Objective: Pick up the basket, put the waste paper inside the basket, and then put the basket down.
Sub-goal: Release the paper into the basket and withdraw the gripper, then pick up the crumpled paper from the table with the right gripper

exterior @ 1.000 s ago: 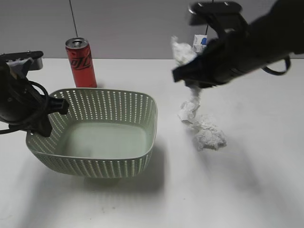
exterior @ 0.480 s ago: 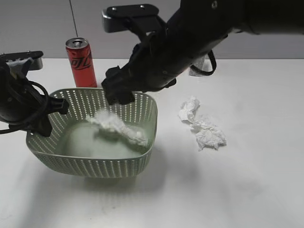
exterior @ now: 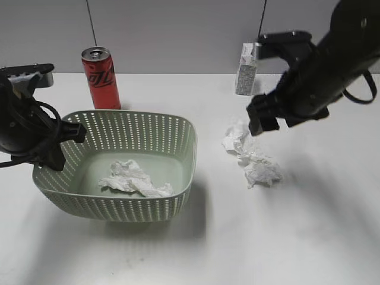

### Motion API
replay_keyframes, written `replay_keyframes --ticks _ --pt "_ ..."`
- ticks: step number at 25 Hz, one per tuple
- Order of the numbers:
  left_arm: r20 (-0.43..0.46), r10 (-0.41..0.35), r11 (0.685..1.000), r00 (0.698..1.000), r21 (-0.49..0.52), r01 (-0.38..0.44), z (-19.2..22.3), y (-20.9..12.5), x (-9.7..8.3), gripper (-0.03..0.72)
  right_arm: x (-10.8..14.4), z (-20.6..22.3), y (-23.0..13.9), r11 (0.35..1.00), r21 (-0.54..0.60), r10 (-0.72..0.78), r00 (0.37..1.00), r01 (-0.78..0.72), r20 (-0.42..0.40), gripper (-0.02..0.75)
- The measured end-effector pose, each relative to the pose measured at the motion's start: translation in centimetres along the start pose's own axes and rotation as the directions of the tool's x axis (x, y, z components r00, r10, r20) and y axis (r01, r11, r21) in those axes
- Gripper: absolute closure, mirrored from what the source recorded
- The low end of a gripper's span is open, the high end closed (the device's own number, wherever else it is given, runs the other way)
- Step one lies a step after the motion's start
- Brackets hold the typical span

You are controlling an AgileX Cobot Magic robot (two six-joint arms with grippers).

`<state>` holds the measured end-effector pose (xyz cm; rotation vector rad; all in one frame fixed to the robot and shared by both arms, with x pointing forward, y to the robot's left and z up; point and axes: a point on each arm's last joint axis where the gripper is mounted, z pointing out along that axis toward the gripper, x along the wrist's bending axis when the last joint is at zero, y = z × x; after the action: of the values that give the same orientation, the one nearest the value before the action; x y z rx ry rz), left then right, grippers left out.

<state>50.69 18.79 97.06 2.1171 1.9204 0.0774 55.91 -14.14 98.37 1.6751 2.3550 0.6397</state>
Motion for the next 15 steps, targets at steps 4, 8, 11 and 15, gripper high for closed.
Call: replay_keyframes --ticks 4,8,11,15 --pt "0.001 -0.001 1.0 1.0 -0.004 0.001 0.0 0.0 0.0 0.689 -1.6 3.8 -2.5 0.999 0.044 0.026 0.999 -0.027 0.03 0.143" --pt "0.001 -0.001 1.0 1.0 -0.006 0.001 0.0 0.1 0.0 0.689 -1.9 6.7 -3.3 0.998 0.053 0.026 0.999 -0.028 0.04 0.143" --pt "0.001 0.0 1.0 1.0 -0.006 0.0 0.0 0.1 0.0 0.689 -2.1 8.2 -3.9 0.996 0.087 0.026 0.999 -0.03 0.045 0.148" --pt "0.001 0.001 1.0 1.0 -0.007 -0.001 0.0 0.1 0.0 0.689 -2.2 8.9 -4.3 0.993 0.114 0.025 0.999 -0.03 0.049 0.265"
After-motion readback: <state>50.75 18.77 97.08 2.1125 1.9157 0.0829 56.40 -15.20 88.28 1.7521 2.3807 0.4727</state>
